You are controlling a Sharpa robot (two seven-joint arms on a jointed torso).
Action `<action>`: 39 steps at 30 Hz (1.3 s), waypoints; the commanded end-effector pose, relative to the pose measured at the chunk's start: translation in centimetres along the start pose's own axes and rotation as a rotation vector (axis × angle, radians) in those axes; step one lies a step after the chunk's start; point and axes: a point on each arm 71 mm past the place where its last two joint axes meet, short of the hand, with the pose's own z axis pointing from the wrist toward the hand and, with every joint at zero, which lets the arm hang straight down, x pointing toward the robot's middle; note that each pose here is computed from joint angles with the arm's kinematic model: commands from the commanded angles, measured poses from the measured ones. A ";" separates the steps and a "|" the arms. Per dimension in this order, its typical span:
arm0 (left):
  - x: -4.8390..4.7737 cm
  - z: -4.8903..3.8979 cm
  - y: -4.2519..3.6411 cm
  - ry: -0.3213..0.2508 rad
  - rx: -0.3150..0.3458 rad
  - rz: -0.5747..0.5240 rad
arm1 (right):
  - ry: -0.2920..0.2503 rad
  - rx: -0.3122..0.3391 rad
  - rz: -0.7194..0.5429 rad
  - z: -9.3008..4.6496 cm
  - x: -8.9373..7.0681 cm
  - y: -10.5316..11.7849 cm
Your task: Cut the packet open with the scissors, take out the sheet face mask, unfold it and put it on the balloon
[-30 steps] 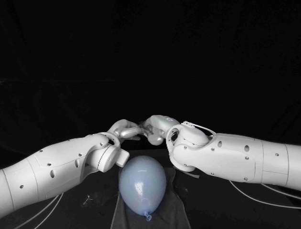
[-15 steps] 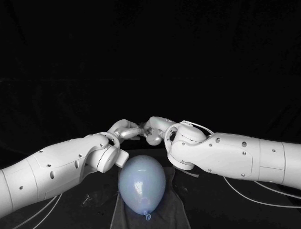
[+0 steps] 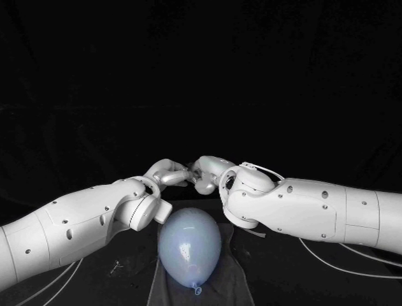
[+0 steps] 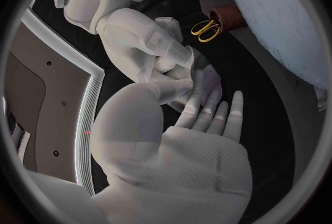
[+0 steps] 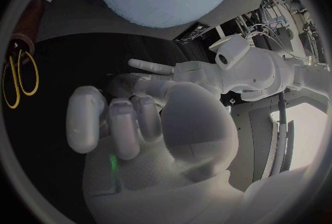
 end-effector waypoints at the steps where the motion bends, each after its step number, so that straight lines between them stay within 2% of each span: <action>1: 0.65 -0.02 -0.61 0.044 0.041 0.006 | 0.020 0.007 -0.033 0.2 0.1 -0.1; 6: 0.77 -0.04 -0.70 0.050 0.048 0.006 | 0.064 0.025 -0.053 0.6 0.4 -0.4; 17: 0.91 -0.13 -0.89 0.062 0.072 0.001 | 0.081 0.038 -0.060 1.0 0.4 -0.6; 23: 1.05 -0.18 -1.07 0.069 0.090 -0.005 | 0.120 0.042 -0.052 1.0 0.7 -0.6; 30: 0.90 -0.17 -1.05 0.063 0.093 -0.006 | 0.152 0.034 -0.044 0.7 0.9 -0.6; 39: 0.46 -0.13 -0.84 0.047 0.085 -0.005 | 0.144 0.017 -0.034 -0.3 0.7 -0.8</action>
